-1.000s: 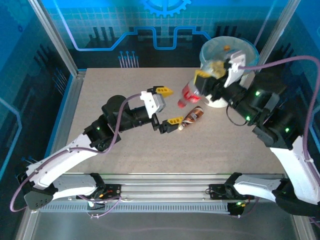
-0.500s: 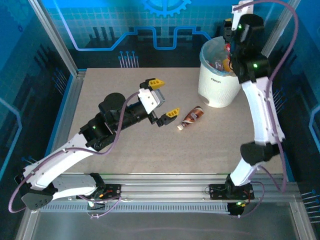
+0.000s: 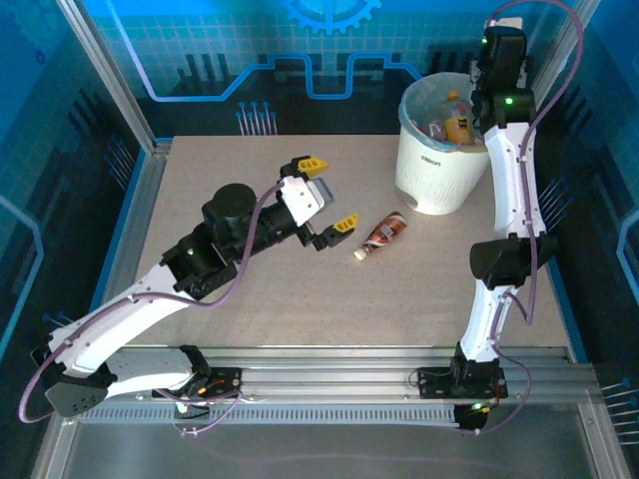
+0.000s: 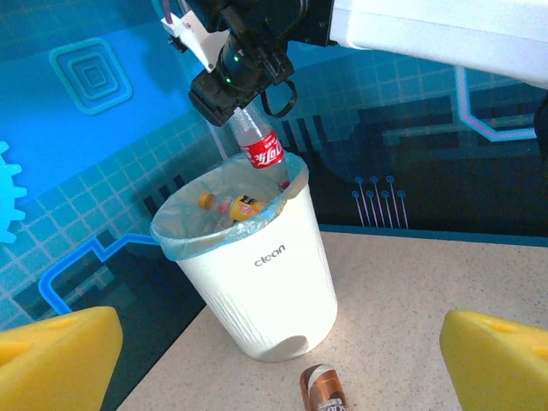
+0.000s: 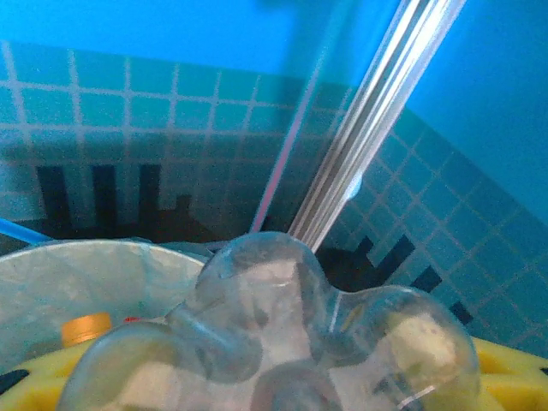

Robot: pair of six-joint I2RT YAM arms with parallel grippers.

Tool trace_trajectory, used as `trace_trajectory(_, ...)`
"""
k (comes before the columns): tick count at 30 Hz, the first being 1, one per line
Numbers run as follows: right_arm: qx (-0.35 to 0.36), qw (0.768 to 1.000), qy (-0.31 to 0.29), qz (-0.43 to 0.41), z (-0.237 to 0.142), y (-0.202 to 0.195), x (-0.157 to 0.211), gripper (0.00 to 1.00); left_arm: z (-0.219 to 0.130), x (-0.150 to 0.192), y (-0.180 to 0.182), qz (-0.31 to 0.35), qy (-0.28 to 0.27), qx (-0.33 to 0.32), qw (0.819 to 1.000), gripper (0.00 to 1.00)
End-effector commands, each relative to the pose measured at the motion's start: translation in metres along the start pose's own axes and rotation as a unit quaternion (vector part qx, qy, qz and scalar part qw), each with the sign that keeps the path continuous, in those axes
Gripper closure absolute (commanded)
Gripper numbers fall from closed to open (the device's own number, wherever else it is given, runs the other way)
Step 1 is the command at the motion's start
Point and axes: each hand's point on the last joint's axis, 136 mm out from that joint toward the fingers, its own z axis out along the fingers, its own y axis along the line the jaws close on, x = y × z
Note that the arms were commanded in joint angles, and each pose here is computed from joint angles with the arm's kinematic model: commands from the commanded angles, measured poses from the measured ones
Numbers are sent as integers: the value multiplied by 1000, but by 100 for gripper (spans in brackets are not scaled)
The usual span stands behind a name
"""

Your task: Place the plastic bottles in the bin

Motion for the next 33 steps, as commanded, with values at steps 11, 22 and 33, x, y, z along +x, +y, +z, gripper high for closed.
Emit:
trace_trajectory(11, -40, 986, 165, 2, 48, 37, 106, 39, 3, 6, -3, -27, 8, 3, 1000, 3)
trace_trajectory(22, -70, 978, 198, 6, 63, 50, 126, 35, -6, 0, -1, -35, 2, 1, 999, 3)
trace_trajectory(33, -106, 989, 83, 57, -7, 26, 33, 8, -6, 0, -1, -37, 1, 1, 999, 3)
